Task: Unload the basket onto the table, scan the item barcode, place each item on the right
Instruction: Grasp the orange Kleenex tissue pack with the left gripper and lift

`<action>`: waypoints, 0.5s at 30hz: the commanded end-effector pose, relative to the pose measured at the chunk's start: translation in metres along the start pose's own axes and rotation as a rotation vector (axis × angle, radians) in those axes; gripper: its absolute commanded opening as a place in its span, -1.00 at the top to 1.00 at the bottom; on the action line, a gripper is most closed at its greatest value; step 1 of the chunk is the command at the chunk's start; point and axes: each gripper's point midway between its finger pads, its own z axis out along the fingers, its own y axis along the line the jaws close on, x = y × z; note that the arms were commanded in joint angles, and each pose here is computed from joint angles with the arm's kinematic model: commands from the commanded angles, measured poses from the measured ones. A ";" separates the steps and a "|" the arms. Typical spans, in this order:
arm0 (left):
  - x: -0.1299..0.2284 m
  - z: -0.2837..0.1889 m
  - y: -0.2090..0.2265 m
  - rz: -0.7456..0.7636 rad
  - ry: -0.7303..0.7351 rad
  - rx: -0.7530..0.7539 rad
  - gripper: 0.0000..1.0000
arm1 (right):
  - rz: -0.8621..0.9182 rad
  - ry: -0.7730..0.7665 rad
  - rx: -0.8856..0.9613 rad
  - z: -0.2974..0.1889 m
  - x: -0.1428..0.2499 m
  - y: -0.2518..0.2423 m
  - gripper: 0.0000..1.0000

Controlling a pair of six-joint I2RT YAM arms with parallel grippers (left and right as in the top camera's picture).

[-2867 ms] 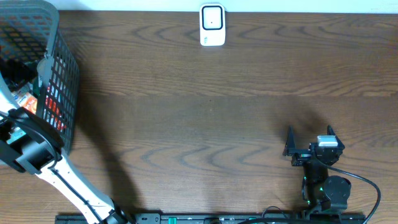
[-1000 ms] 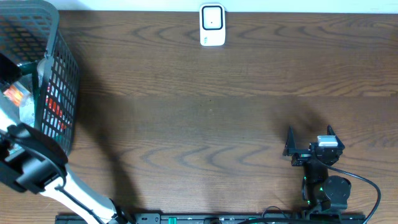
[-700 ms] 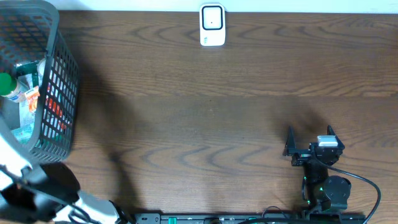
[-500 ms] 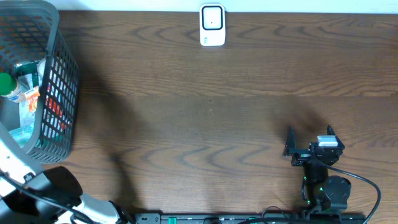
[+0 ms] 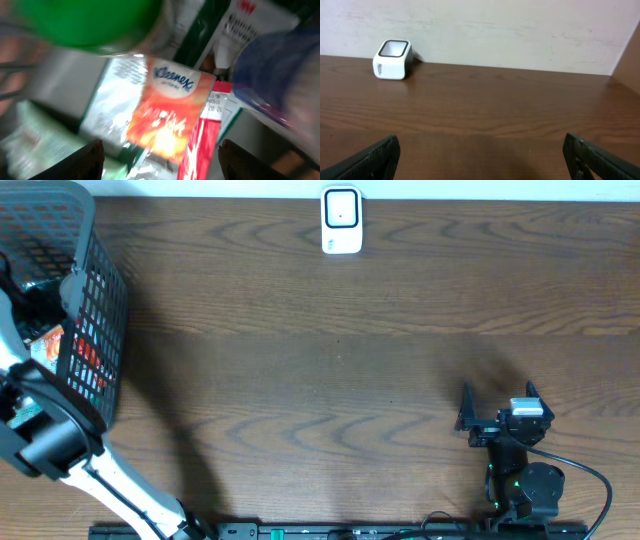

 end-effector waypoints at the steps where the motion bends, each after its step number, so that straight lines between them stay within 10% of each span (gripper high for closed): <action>1: 0.004 0.020 -0.003 0.084 0.037 0.030 -0.47 | -0.004 0.002 0.005 0.000 0.001 -0.001 -0.98; 15: 0.012 0.053 -0.009 0.083 0.096 0.057 -0.19 | -0.004 0.002 0.005 0.000 0.001 -0.001 -0.98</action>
